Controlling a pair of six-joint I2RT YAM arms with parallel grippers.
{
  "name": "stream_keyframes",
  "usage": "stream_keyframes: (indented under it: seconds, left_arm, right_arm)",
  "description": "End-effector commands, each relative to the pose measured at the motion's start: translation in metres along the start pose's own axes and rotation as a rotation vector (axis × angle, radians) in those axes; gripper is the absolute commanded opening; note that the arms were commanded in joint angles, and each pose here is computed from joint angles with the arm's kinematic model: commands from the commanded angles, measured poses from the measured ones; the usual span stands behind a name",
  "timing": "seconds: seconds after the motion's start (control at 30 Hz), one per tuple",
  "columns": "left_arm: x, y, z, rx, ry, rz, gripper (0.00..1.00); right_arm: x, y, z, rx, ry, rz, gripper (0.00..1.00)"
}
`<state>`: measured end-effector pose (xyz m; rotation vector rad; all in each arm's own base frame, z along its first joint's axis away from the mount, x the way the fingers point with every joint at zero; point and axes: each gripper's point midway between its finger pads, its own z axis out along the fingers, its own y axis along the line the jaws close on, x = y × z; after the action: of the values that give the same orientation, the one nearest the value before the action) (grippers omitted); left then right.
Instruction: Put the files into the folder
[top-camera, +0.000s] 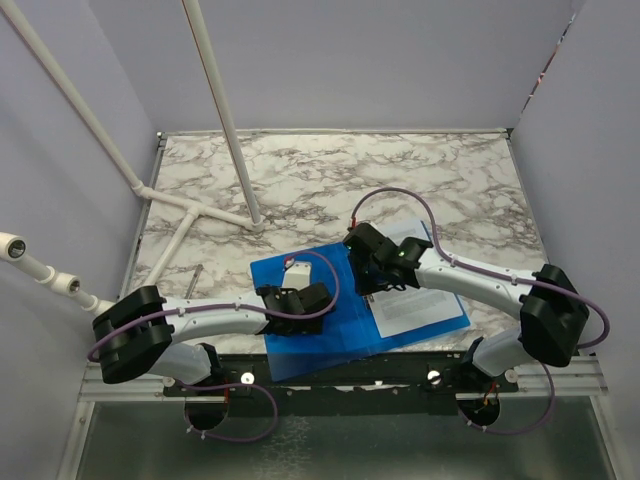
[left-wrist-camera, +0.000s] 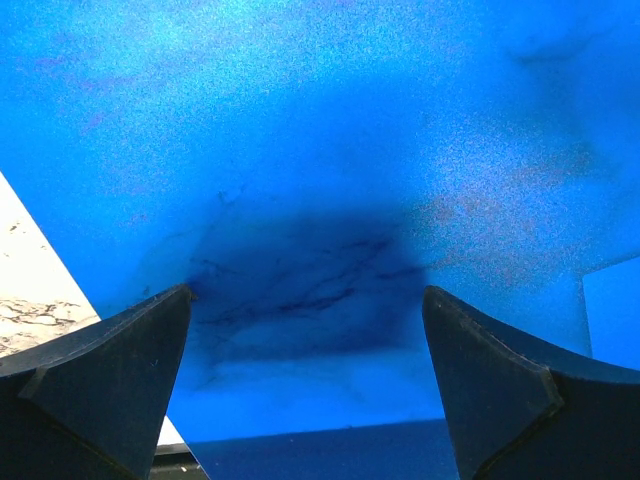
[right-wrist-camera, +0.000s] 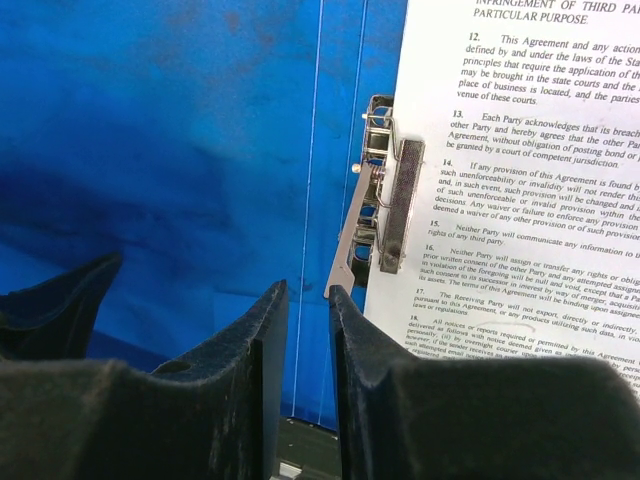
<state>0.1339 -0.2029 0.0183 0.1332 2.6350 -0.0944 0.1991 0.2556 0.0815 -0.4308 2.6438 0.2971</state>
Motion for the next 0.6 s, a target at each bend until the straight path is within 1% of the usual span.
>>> stream_keyframes:
  seconds: [0.0,0.13,0.27,0.47,0.57]
  left_arm:
    - [0.015,0.012,0.006,-0.047,0.028,0.01,0.99]
    - [0.019,0.012,0.008,-0.05,0.031,0.009,0.99]
    - [0.021,0.014,0.009,-0.049,0.03,0.001,0.99]
    - [0.022,0.013,0.01,-0.043,0.03,-0.011,0.99]
    - [0.023,0.013,0.01,-0.041,0.029,-0.017,0.99]
  right_arm:
    - [0.0,-0.001,0.0,0.041,0.005,-0.021,0.26]
    - [0.005,-0.002,0.003,0.055,0.017,-0.025,0.26]
    - [0.008,-0.004,0.003,0.072,0.023,-0.033,0.21]
    - [0.017,-0.012,0.008,0.125,0.049,-0.047,0.2]
    - [0.021,-0.015,0.01,0.146,0.058,-0.056,0.17]
